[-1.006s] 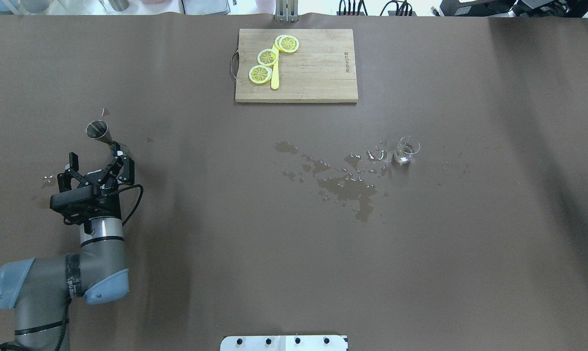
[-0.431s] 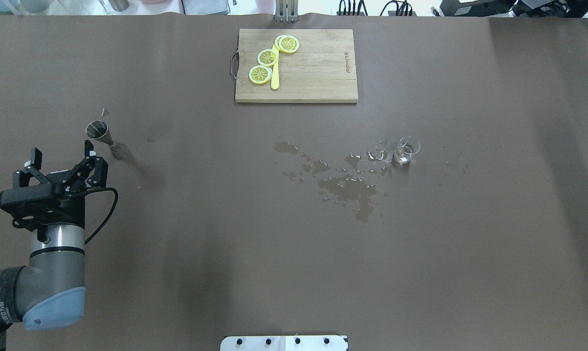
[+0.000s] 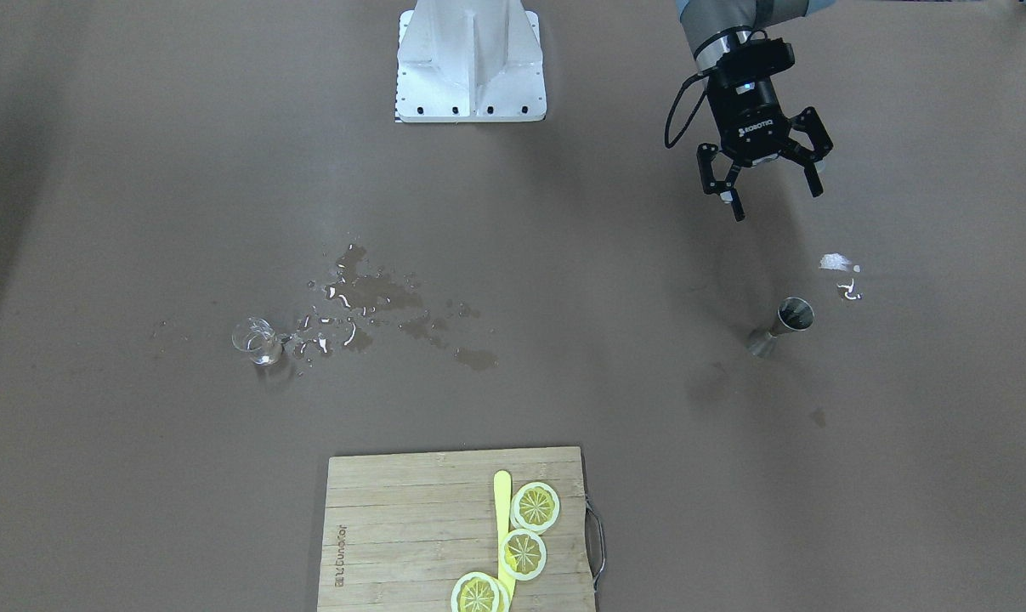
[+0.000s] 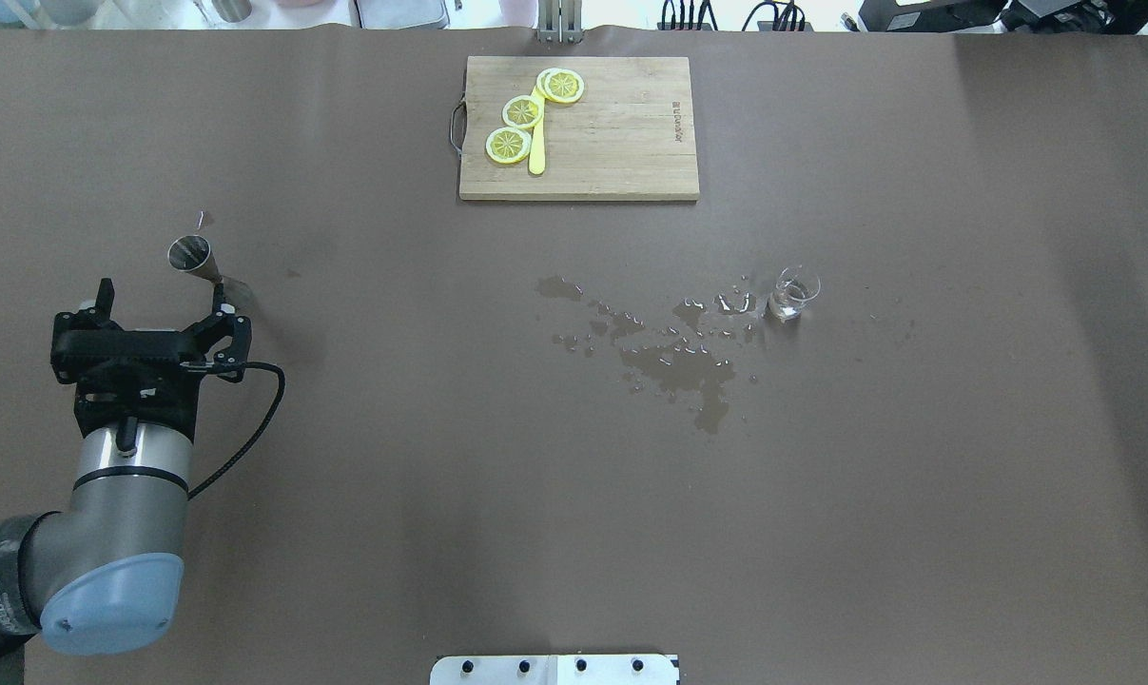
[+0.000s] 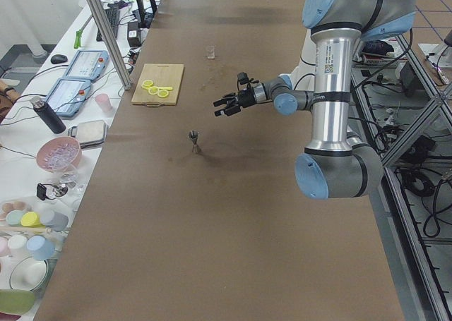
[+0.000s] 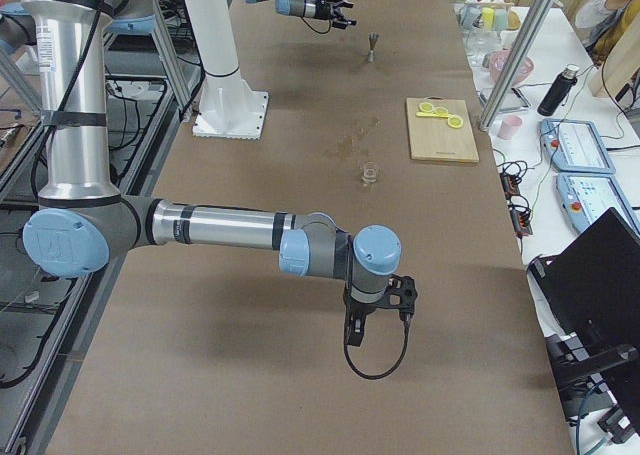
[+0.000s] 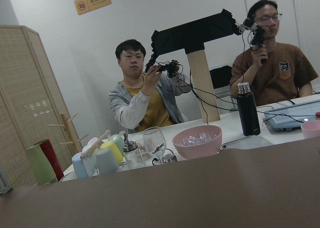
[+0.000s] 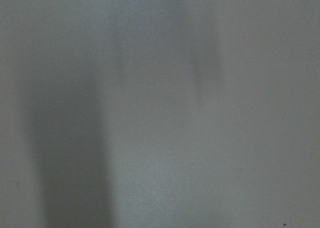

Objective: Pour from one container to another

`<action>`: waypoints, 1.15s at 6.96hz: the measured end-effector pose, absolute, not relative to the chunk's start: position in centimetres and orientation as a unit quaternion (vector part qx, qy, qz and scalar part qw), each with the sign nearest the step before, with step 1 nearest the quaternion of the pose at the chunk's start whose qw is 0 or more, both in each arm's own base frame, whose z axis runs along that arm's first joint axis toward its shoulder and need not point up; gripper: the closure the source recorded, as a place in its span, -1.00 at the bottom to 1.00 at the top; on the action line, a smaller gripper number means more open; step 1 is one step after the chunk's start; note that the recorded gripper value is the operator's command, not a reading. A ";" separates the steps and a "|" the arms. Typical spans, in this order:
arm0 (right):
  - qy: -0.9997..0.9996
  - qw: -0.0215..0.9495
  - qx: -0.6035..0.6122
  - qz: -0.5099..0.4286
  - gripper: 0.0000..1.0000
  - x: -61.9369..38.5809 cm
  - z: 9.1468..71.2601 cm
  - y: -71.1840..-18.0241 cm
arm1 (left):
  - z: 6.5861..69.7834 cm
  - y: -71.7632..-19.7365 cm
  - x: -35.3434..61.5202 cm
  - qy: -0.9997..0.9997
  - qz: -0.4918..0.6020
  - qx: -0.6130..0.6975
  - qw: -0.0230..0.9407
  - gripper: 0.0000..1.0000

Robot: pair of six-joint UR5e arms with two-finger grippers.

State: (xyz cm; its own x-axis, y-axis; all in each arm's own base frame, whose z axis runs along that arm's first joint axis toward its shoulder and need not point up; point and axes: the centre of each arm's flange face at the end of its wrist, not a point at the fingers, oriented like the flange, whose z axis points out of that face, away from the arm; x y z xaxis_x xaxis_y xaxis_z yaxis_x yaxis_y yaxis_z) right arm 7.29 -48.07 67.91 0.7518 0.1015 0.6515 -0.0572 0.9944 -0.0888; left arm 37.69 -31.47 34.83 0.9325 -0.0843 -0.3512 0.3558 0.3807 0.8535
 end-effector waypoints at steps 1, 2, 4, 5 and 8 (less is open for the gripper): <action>-0.350 0.935 -0.031 0.044 -1.00 7.4 67.9 -48.0 | 32.9 -32.3 38.1 0.122 -0.073 0.519 0.843 -0.97; -0.350 0.935 -0.031 0.044 -1.00 7.5 67.9 -48.0 | 31.2 -33.9 37.8 0.128 -0.020 0.498 0.857 -0.97; -0.350 0.935 -0.029 0.044 -1.00 7.5 67.7 -48.0 | 29.3 -37.9 36.9 0.156 0.064 0.449 0.877 -0.97; -0.350 0.935 -0.028 0.044 -1.00 7.5 67.7 -48.0 | 28.6 -40.8 35.8 0.180 0.115 0.422 0.881 -0.97; -0.350 0.935 -0.028 0.043 -1.00 7.5 67.6 -48.0 | 29.6 -53.2 30.2 0.217 0.265 0.384 0.858 -0.97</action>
State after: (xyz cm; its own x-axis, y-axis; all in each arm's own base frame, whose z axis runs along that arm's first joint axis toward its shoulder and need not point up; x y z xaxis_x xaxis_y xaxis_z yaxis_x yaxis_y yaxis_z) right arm 7.52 -47.99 67.59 0.7516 0.1006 0.6519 -0.0619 0.9947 -0.0821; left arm 30.21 -53.21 29.64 0.7654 0.6211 -0.1684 -0.2884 0.5650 0.7730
